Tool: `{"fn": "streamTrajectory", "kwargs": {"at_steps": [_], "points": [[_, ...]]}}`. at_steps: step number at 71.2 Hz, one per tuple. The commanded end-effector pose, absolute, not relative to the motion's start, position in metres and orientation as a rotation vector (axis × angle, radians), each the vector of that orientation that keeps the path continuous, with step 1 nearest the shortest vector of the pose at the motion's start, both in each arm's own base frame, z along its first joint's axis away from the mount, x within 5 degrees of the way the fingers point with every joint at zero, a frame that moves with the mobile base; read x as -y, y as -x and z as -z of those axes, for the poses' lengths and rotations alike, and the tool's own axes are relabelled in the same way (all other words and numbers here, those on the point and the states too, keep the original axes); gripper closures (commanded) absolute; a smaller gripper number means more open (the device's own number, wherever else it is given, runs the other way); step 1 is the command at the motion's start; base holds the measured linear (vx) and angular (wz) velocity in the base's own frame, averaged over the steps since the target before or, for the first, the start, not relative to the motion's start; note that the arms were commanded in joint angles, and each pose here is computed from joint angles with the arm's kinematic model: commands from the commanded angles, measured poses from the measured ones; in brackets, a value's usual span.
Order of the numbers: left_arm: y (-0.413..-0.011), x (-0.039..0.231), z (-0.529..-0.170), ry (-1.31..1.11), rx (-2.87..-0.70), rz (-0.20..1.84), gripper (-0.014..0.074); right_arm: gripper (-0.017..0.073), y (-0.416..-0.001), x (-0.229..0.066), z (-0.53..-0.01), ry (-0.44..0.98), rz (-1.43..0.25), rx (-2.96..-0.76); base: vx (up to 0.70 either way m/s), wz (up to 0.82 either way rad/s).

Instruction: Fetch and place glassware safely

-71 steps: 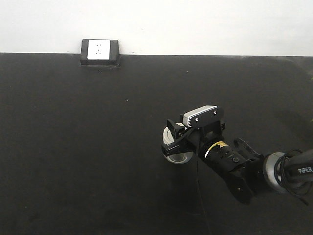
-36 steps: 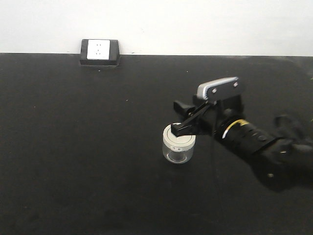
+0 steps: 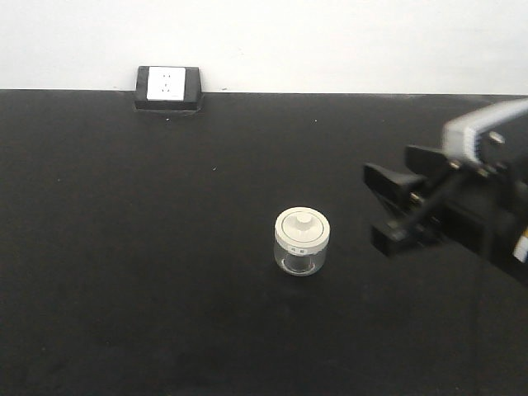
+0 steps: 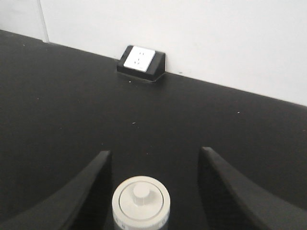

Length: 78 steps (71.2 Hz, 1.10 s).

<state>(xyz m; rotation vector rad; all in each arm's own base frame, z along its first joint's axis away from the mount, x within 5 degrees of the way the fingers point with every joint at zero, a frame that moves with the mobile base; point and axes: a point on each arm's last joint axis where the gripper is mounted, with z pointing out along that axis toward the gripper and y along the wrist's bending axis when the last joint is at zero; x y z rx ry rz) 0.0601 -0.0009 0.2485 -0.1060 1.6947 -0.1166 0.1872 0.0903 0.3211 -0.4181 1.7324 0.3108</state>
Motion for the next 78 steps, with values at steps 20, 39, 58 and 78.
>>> {"fn": "streamTrajectory", "kwargs": {"at_steps": [20,39,58,78], "points": [[-0.061,0.001,-0.263,0.11,-1.604,0.132,0.0601,0.0169,-0.091,-0.043,-0.319,0.363,-0.324,-1.496,0.0,0.0],[-0.061,0.001,-0.263,0.11,-1.604,0.132,0.0601,0.0169,-0.034,-0.013,-0.315,0.295,-0.346,-1.448,0.0,0.0],[-0.061,0.001,-0.263,0.11,-1.604,0.132,0.0601,0.0211,-0.022,-0.005,-0.309,0.322,-0.282,-1.457,0.0,0.0],[-0.061,0.001,-0.263,0.11,-1.604,0.132,0.0601,0.0349,-0.022,-0.005,-0.309,0.322,-0.283,-1.456,0.0,0.0]]}}
